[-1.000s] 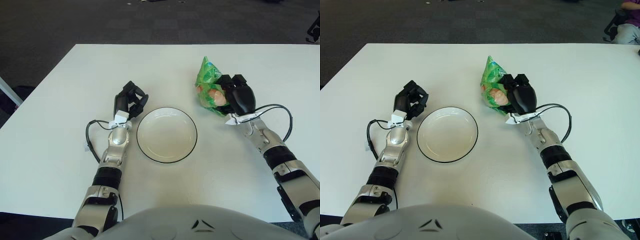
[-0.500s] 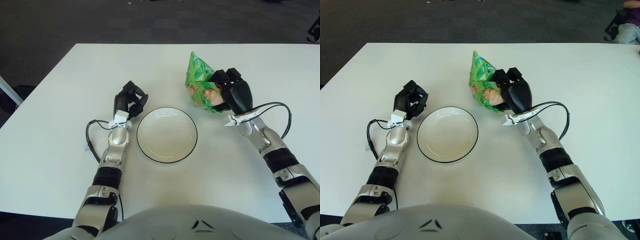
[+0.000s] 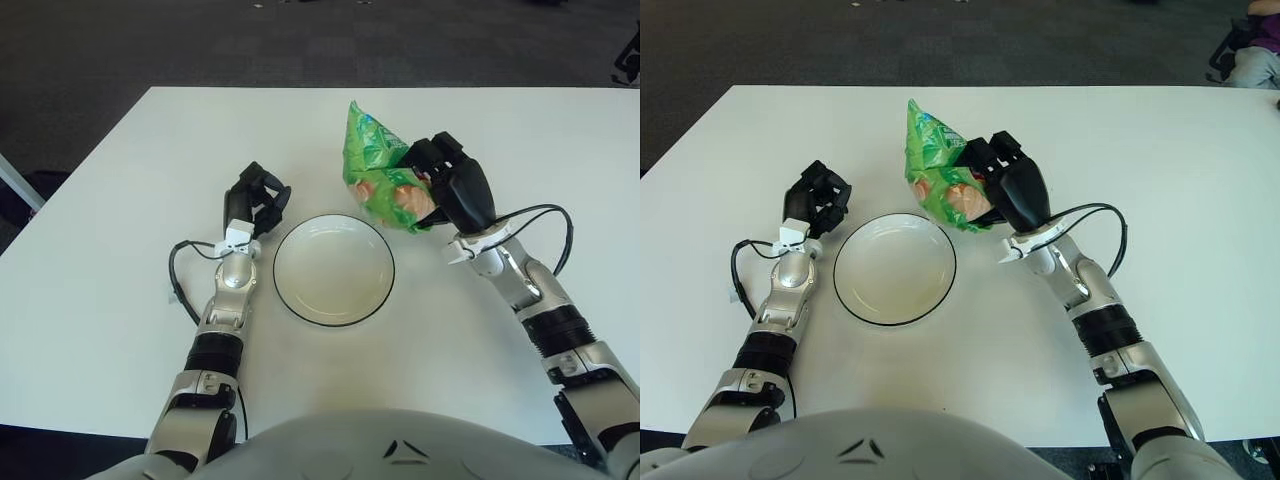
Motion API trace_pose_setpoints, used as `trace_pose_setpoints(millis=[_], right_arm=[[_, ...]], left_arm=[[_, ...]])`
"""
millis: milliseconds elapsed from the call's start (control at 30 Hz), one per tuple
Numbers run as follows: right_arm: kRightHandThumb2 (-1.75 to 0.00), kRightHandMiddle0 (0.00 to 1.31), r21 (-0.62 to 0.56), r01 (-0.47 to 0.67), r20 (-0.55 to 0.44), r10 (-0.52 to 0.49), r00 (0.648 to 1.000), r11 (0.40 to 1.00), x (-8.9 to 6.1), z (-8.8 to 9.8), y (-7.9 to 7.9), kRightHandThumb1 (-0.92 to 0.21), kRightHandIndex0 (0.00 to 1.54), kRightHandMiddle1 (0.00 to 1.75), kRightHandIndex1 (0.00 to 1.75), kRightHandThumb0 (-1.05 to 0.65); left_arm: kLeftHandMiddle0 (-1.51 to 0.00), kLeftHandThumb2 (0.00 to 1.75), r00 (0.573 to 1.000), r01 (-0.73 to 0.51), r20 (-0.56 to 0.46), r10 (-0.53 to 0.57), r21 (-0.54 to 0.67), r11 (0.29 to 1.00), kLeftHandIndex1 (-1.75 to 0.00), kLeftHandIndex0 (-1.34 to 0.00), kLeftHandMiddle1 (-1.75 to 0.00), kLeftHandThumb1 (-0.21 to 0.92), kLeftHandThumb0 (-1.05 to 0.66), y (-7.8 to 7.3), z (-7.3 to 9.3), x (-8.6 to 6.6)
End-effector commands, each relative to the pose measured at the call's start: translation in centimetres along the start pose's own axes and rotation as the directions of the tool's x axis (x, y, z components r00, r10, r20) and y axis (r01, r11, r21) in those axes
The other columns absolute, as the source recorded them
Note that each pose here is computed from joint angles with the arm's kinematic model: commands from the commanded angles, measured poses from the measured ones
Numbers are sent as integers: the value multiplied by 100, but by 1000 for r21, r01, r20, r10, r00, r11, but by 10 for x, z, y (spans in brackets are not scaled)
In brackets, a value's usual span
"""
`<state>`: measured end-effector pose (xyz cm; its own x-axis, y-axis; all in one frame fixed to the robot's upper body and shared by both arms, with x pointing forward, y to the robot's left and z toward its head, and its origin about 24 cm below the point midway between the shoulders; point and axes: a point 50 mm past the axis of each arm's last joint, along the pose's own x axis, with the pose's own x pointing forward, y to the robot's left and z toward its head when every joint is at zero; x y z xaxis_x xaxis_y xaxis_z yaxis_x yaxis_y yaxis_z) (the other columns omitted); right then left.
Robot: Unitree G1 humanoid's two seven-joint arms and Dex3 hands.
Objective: Put the snack into the plate.
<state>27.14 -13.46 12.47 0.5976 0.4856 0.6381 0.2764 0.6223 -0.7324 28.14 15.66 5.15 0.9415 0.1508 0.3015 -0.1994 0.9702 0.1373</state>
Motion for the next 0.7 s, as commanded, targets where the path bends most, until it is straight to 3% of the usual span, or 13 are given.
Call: trace_pose_setpoints(millis=[0, 167, 400, 667], right_arm=[[-107, 55, -9, 22, 82, -21, 996, 1000, 8, 10, -8, -50, 47, 175, 175, 42], [-109, 59, 20, 15, 155, -18, 988, 1000, 14, 20, -9, -49, 48, 175, 175, 42], [-110, 63, 71, -92, 262, 70, 962, 993, 18, 29, -4, -48, 48, 175, 175, 42], [-108, 64, 80, -107, 323, 76, 943, 991, 24, 40, 1, -49, 47, 175, 175, 41]], left_arm=[[-96, 28, 999, -22, -42, 23, 16, 1000, -175, -75, -175, 92, -27, 4, -8, -4], [-96, 29, 999, -28, -44, 29, 18, 999, -175, -75, -175, 92, -28, 5, -8, -3], [-96, 29, 998, -31, -46, 32, 20, 999, -175, -75, -175, 92, -27, 5, -8, -3], [-96, 29, 998, -32, -48, 33, 22, 999, -175, -76, -175, 92, -27, 5, -8, -3]])
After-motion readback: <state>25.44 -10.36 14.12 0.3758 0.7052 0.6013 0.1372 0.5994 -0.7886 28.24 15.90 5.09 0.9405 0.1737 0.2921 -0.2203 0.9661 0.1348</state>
